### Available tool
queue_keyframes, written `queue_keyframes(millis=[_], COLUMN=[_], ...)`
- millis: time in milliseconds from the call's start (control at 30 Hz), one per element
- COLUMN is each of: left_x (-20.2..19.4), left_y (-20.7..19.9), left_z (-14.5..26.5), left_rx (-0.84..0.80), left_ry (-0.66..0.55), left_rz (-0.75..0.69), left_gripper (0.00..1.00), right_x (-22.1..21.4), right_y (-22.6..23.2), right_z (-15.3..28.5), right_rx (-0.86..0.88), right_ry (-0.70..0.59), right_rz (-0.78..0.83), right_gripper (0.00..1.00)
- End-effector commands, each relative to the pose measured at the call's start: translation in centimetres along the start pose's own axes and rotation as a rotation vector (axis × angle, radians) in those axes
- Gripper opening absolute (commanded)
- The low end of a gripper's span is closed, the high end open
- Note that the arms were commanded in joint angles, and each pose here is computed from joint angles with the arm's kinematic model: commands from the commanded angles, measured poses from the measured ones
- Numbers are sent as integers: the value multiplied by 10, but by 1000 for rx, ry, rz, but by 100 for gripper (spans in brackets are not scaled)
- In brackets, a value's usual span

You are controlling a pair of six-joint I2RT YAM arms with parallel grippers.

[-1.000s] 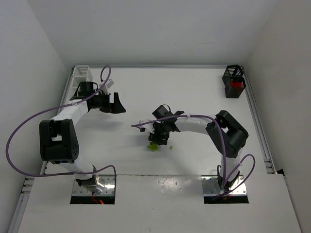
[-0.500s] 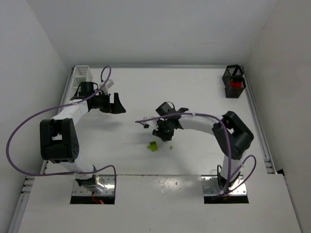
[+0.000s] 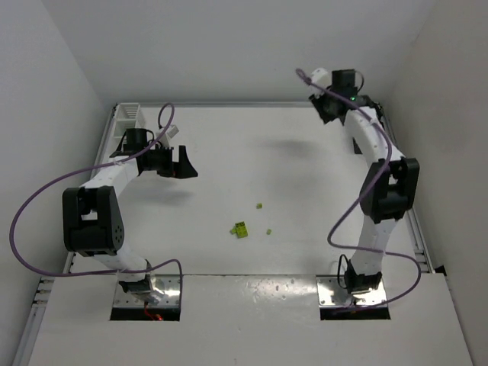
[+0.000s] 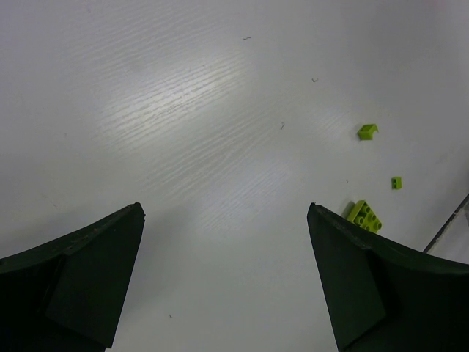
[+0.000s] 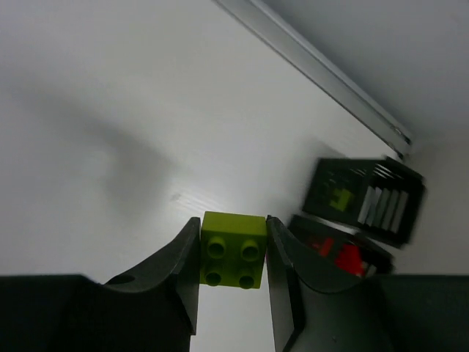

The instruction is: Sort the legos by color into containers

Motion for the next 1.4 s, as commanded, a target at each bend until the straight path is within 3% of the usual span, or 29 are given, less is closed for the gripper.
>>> queue_keyframes(millis=[0,100,233,800,900,1000,1033,1133,1367], left_x=[19,21,21,31,31,32,30,32,37], left_y=[-10,-9,-8,-8,-8,-6,-4,-5,-9], left_z=[9,7,6,4,4,2,0,-1,0], left_rx=[-40,-50,-50,-51,-51,-50,-50,-59,-56], left_ry=[-64,-70,-76,-90,-90,-88,-82,-80,-90], left_rz=[-30,-36,-34,-27,-27,-25,-19,-10,-28], left_gripper=[100,100,100,100,100,100,100,100,100], right_x=[-20,-43,-67,-114,-123,-122,-122,-120,-66], right_y=[-82,-139,-178,-197,-203,-205,-204,-200,-191], right_z=[-8,-16,-20,-72,-74,-74,-74,-77,-23], right_rx=[-196,-318,-423,-515,-555,-561,-562,-531,-401], right_ry=[55,73,71,125,145,138,135,118,-62], right_rz=[-124,-223,-270,-331,-340,-339,-351,-368,-405], right_gripper=[3,2,2,1,7,26,37,49,53])
Point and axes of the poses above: each gripper's point midway between its finger pads, its own z axis back along the fingers, its own y axis along the line the jaws close on, x = y × z, the point moved 3 cm from there along z, back along the fingers, and after that the axes turned 9 degrees about z, right-handed, at the moved point
